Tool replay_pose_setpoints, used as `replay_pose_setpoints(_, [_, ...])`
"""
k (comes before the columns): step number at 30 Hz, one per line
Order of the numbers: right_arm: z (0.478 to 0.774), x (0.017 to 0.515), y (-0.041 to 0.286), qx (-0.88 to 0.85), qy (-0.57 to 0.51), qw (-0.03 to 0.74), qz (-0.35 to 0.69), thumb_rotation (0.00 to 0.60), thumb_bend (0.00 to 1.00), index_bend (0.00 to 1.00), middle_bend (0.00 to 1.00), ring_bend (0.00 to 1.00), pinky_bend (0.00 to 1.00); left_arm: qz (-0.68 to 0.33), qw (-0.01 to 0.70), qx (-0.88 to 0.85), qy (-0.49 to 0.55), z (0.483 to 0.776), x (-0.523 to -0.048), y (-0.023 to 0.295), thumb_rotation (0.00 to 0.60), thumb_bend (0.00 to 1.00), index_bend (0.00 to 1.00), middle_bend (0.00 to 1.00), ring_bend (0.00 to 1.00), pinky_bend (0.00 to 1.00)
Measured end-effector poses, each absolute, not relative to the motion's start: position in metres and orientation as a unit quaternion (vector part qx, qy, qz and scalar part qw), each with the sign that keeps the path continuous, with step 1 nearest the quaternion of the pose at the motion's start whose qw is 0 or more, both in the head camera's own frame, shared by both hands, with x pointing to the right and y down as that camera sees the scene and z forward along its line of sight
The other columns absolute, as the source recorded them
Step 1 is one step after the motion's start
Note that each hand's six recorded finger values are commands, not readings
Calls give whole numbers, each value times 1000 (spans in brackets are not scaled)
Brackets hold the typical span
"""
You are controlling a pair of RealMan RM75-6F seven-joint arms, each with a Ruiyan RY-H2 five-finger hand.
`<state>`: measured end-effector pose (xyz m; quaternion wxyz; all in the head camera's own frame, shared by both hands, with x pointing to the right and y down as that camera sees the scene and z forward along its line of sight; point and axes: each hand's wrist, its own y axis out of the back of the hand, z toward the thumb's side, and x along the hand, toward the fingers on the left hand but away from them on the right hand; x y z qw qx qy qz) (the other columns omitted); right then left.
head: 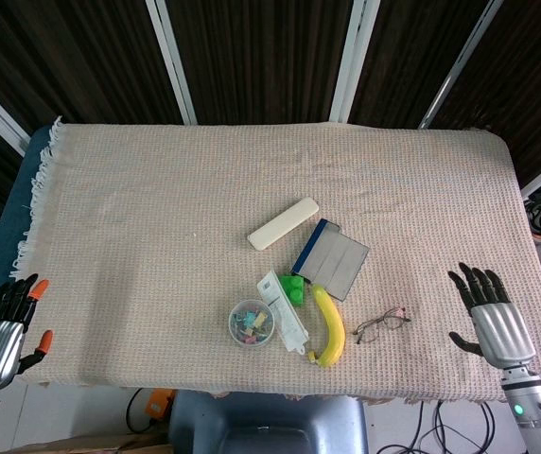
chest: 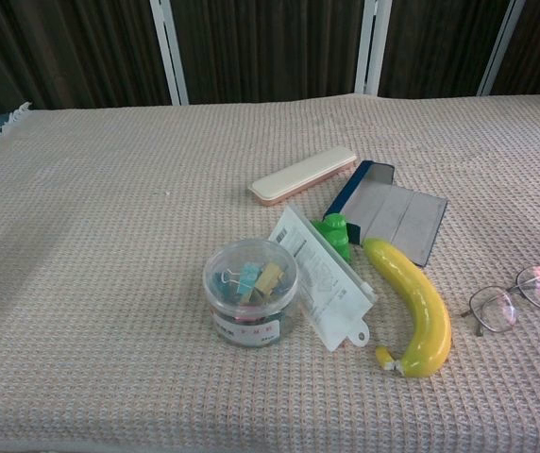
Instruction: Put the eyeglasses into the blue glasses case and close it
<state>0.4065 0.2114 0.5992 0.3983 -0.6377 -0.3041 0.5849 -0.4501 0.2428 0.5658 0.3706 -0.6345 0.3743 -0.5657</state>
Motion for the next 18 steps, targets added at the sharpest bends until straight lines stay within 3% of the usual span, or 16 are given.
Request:
replay_pose_setpoints(8, [654,360,192,-680,-182,458,543,600,297,478,5,0,0,-573,366,-632,373,568,-454,241,600,395,0,0,0,0])
replay_pose_setpoints(13, [680,332,197,-702,-135,474,514,600,327,561,30,0,0,-571,366,-631,376,567,-454,240,600,396,0,0,0,0])
replay_pose_setpoints(18, [695,316,206,-718,-116,471,500,600,424,615,41,0,0,-569,366,-633,375,568,-454,240,600,396,0,0,0,1])
